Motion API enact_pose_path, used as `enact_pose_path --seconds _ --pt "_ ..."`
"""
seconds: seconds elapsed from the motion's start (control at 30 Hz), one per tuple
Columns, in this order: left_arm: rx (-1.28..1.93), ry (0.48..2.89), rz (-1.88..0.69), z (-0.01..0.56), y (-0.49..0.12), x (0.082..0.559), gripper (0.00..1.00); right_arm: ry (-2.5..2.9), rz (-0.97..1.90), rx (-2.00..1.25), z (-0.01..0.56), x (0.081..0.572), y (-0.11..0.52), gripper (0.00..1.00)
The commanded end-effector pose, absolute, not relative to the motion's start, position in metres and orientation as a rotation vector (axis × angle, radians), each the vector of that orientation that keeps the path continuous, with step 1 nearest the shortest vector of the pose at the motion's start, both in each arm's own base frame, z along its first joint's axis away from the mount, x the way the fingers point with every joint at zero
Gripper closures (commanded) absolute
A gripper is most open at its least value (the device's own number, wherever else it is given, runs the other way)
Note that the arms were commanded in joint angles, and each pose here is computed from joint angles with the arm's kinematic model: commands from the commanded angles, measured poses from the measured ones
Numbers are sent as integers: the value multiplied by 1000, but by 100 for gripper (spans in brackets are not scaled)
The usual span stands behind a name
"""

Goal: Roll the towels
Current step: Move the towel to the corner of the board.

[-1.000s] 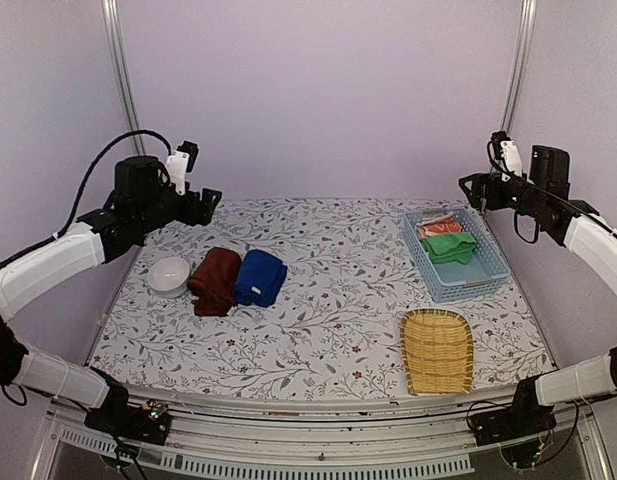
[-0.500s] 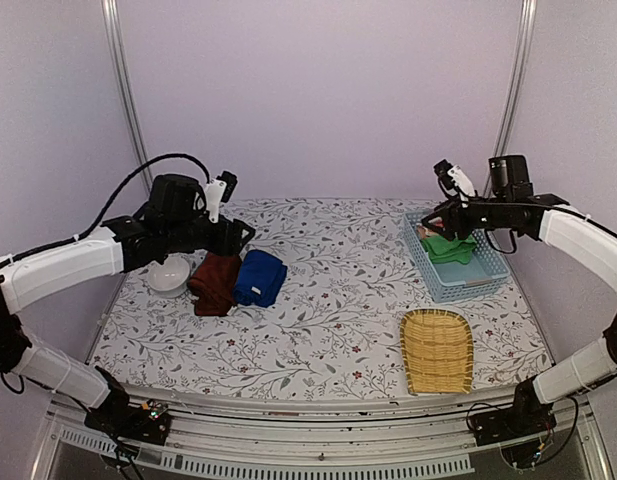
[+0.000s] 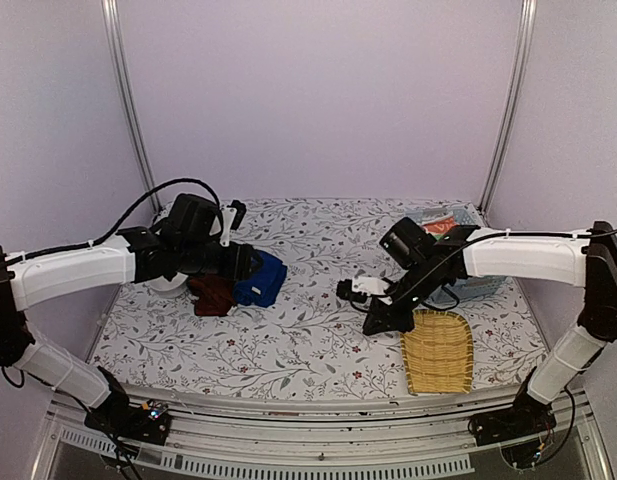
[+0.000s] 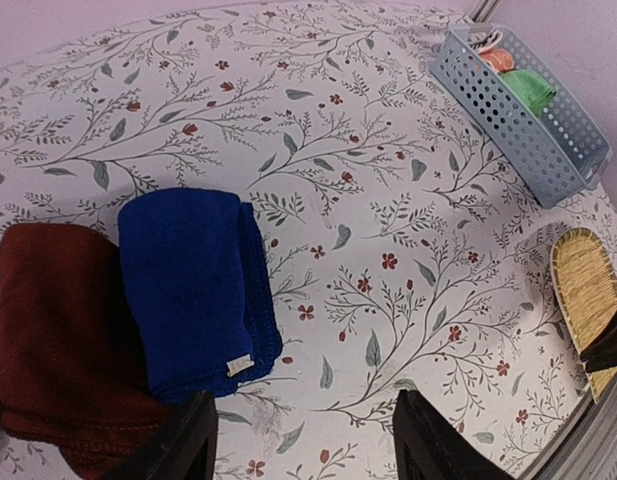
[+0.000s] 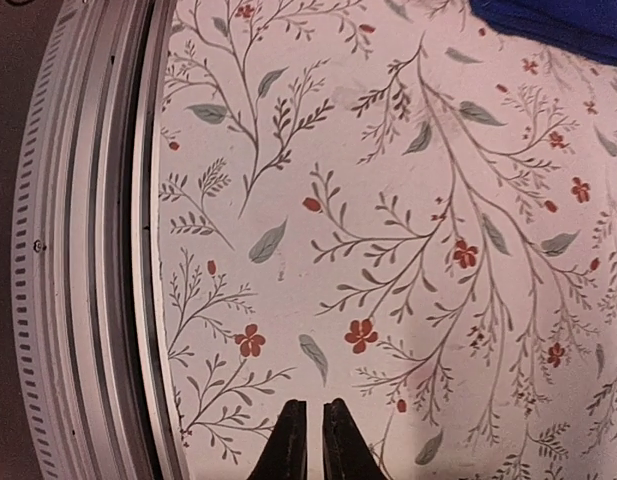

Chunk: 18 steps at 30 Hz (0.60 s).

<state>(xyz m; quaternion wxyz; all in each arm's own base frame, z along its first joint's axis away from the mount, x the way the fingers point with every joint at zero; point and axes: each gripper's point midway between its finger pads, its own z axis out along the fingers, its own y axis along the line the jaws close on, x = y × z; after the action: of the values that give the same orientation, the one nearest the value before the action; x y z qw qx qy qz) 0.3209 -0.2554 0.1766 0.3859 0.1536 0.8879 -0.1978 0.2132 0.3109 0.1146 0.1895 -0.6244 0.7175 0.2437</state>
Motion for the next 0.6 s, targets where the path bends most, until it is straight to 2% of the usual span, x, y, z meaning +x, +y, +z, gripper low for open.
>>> enact_pose_path --seconds 0.0,0.23,0.57 --pt "360 2326 -507 163 -255 311 38 2096 622 -1989 74 174 302 90" --pt "333 2350 -497 157 -251 306 38 2210 541 -2145 33 148 278 94" --pt "321 2372 -503 152 -254 305 37 2357 451 -2112 17 142 248 95"
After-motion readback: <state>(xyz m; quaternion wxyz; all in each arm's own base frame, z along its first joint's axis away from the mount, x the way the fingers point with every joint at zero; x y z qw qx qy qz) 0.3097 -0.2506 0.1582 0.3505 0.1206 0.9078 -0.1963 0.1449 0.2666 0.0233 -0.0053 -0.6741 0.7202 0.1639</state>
